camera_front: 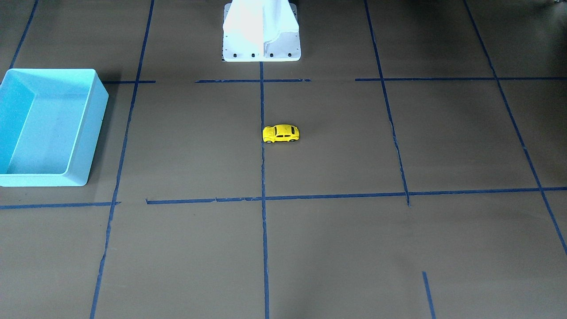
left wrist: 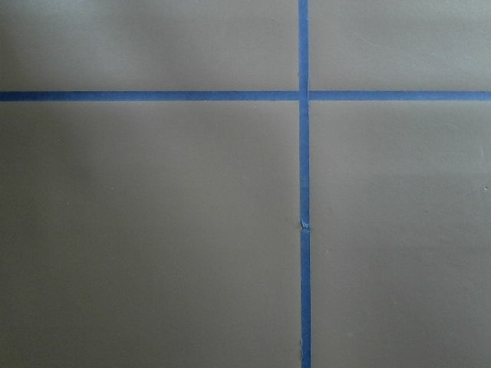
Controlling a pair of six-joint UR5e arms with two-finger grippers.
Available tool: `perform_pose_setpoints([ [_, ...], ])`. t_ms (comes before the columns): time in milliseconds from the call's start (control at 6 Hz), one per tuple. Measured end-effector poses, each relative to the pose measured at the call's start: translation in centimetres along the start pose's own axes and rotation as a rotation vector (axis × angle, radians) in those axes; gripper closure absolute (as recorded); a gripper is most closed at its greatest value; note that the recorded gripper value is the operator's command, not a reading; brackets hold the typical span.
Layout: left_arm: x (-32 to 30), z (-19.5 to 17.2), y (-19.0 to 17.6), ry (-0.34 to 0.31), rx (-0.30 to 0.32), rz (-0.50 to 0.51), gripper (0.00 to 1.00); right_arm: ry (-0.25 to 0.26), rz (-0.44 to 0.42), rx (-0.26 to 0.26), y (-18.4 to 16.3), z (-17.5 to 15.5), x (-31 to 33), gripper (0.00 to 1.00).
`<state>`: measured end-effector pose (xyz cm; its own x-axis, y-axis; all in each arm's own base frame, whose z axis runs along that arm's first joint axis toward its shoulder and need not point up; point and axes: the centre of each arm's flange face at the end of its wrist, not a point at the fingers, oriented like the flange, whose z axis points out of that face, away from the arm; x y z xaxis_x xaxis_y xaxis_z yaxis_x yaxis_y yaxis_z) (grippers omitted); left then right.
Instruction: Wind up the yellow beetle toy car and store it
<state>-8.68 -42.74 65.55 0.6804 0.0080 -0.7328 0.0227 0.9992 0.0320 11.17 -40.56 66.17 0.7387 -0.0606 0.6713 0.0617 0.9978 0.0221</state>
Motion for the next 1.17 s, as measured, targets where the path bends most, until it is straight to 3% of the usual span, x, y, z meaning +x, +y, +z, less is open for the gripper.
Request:
perform_pose_setpoints([
  [1167, -0.79, 0.92, 0.47, 0.000, -0.020, -0.024, 0.00, -0.003, -0.001, 0.000, -0.06, 0.01, -0.09, 0.00],
])
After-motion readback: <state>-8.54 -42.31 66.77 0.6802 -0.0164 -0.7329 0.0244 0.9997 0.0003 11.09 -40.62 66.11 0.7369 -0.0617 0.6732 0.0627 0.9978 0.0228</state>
